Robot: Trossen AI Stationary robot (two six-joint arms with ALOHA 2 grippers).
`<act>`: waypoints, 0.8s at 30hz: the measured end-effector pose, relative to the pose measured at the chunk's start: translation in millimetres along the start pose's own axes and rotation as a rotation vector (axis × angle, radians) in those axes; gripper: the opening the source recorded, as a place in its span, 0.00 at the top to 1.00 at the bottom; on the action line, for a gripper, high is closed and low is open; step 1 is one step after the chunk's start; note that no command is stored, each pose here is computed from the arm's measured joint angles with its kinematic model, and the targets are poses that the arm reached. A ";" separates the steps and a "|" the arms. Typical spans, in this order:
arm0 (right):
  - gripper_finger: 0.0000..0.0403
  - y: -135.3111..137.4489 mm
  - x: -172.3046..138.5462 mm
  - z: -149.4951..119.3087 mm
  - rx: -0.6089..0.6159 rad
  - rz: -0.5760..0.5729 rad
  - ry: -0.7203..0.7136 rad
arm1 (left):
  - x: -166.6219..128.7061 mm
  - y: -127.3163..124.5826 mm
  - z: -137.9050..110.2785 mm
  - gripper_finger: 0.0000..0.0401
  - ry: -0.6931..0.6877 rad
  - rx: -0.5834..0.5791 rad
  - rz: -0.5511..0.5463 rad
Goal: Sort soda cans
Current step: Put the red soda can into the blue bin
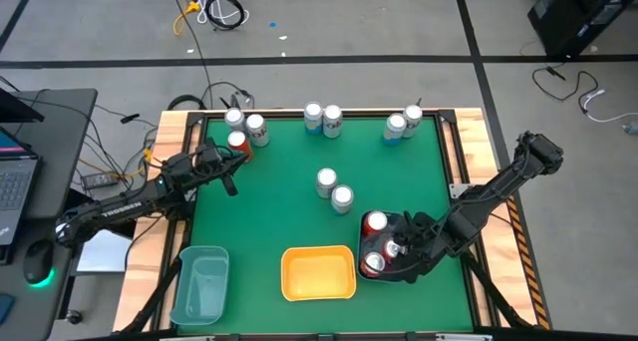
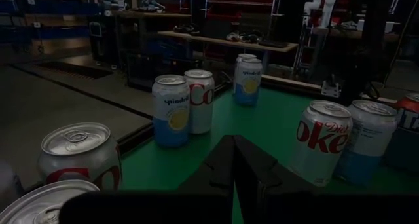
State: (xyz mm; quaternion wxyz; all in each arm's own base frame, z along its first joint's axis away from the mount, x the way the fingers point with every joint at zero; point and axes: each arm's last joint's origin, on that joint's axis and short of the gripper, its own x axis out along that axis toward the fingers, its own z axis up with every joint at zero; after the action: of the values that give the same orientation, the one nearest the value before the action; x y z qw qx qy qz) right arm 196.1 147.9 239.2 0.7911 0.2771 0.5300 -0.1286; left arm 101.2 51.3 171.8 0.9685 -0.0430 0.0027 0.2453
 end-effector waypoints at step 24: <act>0.15 7.6 -14.2 11.0 0.044 0.062 0.080 | 0.0 0.1 -0.9 0.97 0.009 0.000 0.001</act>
State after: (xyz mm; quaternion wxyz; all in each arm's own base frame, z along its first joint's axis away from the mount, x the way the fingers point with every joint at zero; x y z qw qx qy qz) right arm 202.6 146.5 257.5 0.7664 0.3158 0.5495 -0.1044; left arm 101.1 51.3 171.0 0.9684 -0.0440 0.0071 0.2454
